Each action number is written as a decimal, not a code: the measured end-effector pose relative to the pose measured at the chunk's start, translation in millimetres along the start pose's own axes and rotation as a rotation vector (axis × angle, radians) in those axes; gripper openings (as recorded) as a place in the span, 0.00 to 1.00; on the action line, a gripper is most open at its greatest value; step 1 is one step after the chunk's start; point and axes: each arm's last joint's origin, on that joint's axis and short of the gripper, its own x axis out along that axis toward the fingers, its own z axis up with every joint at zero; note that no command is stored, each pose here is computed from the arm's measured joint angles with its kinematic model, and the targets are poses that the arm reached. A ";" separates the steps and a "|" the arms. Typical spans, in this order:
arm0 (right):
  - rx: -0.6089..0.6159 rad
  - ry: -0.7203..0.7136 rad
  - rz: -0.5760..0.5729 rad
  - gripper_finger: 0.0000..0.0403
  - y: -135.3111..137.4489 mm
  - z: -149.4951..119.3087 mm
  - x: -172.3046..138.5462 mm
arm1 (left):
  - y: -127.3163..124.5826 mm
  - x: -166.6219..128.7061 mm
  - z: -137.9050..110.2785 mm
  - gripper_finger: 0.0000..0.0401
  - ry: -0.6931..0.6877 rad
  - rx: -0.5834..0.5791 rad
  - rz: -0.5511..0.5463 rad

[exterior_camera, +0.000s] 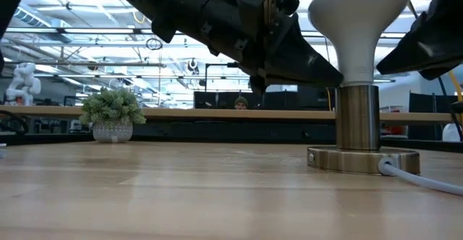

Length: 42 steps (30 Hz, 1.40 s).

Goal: Screw lightbulb
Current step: Insert the lightbulb into the desk lamp

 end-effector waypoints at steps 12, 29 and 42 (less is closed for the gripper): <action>0.015 0.062 -0.024 0.00 -4.8 -5.7 -0.9 | -3.2 -0.4 -2.0 0.00 0.031 -0.021 -0.058; -0.010 0.049 0.024 0.00 -1.9 0.2 2.2 | 14.2 -1.0 6.6 0.00 0.011 -0.035 -0.006; 0.023 0.084 -0.055 0.00 -11.3 -3.4 -2.6 | 2.2 -0.6 4.9 0.00 0.034 -0.030 -0.133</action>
